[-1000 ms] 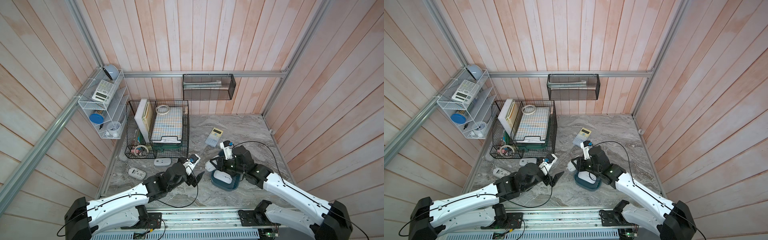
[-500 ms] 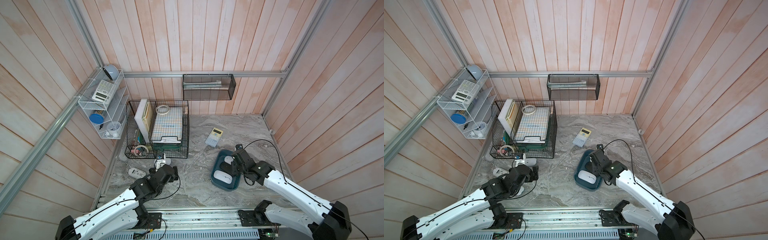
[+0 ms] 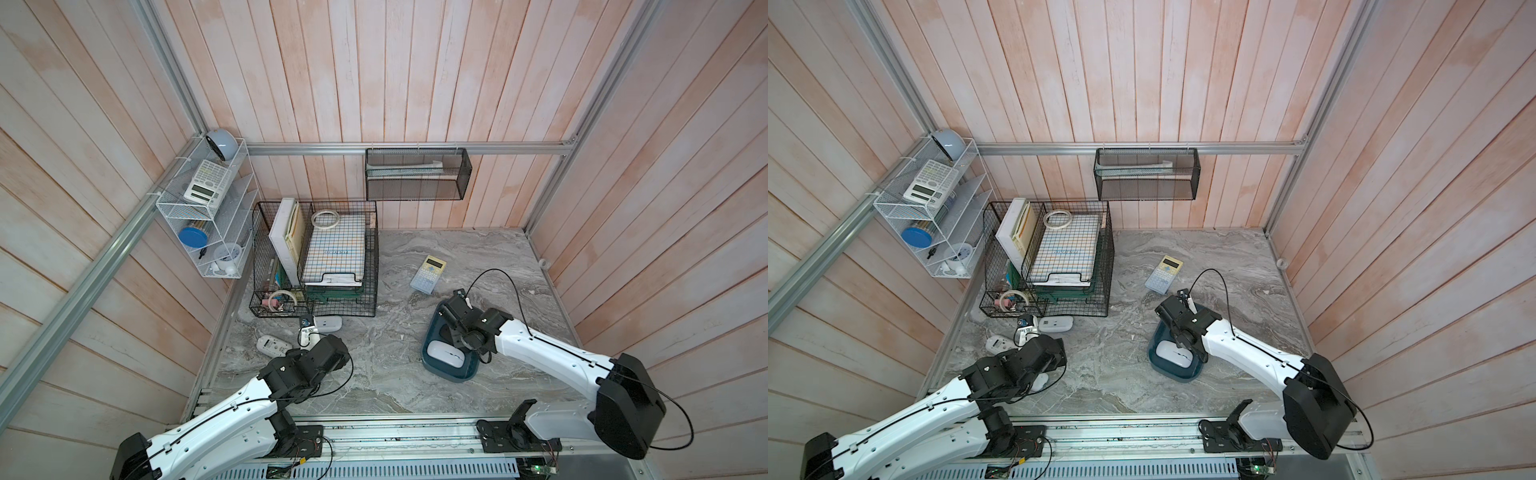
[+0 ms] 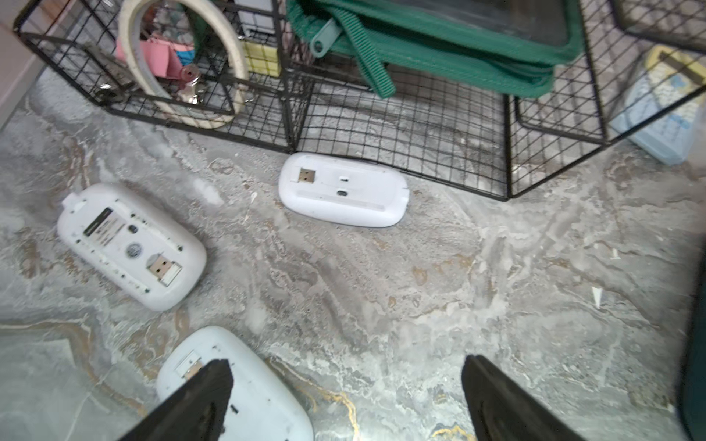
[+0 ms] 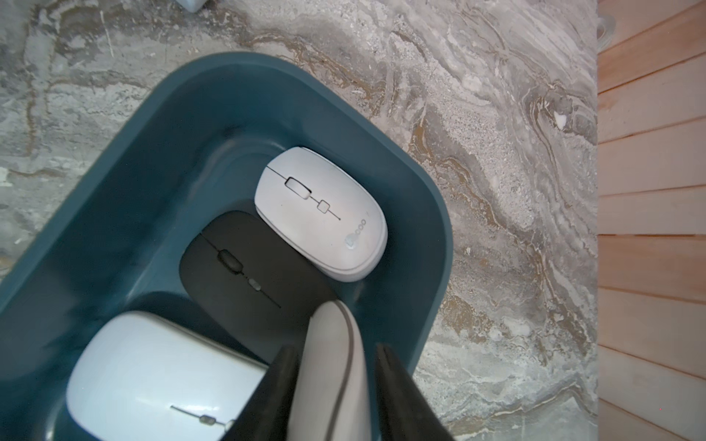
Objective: Put the mouse in the storage box
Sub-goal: Place the mouse in the storage box, then pick up the mouse from the center of the board.
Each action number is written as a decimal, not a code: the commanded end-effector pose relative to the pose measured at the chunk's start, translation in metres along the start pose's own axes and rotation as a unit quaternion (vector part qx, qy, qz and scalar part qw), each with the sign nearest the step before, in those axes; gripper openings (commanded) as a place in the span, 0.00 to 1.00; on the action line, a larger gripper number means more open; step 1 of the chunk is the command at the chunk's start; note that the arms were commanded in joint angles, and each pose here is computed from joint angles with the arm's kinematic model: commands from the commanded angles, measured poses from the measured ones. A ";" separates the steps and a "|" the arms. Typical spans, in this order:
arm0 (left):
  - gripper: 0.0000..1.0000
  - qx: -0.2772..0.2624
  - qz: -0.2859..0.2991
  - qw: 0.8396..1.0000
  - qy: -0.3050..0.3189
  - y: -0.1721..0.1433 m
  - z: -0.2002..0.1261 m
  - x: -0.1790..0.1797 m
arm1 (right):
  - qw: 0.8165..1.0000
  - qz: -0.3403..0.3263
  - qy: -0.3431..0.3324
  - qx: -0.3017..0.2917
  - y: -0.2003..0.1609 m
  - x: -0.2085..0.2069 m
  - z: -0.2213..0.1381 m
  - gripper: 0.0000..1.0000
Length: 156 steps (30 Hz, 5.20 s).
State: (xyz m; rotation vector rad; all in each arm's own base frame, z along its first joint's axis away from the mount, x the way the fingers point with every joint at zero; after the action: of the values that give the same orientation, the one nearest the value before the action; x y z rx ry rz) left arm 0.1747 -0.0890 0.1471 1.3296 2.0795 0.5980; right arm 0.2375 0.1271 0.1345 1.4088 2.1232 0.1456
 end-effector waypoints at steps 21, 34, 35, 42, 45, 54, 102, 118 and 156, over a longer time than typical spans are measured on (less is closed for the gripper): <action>1.00 -0.030 -0.124 0.987 0.099 0.015 -0.025 0.042 | 0.942 0.057 0.177 -0.279 0.033 0.013 -0.085 0.80; 1.00 -0.007 -0.131 0.985 0.112 0.007 -0.024 0.046 | 0.885 0.099 0.177 -0.418 0.003 -0.016 -0.103 0.80; 1.00 -0.005 -0.134 0.985 0.112 0.007 -0.024 0.046 | 0.884 0.100 0.174 -0.422 0.001 -0.016 -0.102 0.80; 1.00 -0.003 -0.125 0.987 0.103 0.006 -0.023 0.045 | 0.877 0.105 0.145 -0.445 -0.007 -0.018 -0.088 0.79; 1.00 -0.008 -0.114 0.988 0.099 0.009 -0.023 0.043 | 0.876 0.109 0.134 -0.450 -0.001 -0.023 -0.088 0.78; 1.00 0.007 -0.140 0.983 0.115 0.006 -0.029 0.049 | 0.876 0.148 0.152 -0.433 0.006 -0.026 -0.060 0.77; 0.86 0.145 -0.212 0.949 0.181 -0.064 0.064 0.053 | 0.875 0.140 0.163 -0.433 -0.009 -0.022 -0.056 0.73; 0.79 0.151 -0.218 0.945 0.192 -0.063 0.073 0.058 | 0.882 0.140 0.161 -0.421 -0.011 -0.020 -0.051 0.73; 0.56 -0.001 0.061 0.902 -0.428 0.067 -0.066 -0.141 | 0.845 0.123 0.273 -0.443 0.007 0.005 -0.072 0.76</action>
State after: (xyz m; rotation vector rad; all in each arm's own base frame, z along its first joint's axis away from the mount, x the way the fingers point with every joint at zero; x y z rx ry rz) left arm 0.2215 -0.1780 0.2421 1.3331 1.5263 0.0328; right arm 0.2049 0.1413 0.1700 1.1306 1.8279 1.4528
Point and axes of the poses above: each gripper's point midway between its finger pads, its own z axis out along the fingers, its own x axis along the line the jaws close on, y = z × x, the point moved 4 cm from there along -z, back along the fingers, and after that the axes turned 12 degrees about -z, right-handed, at the moved point
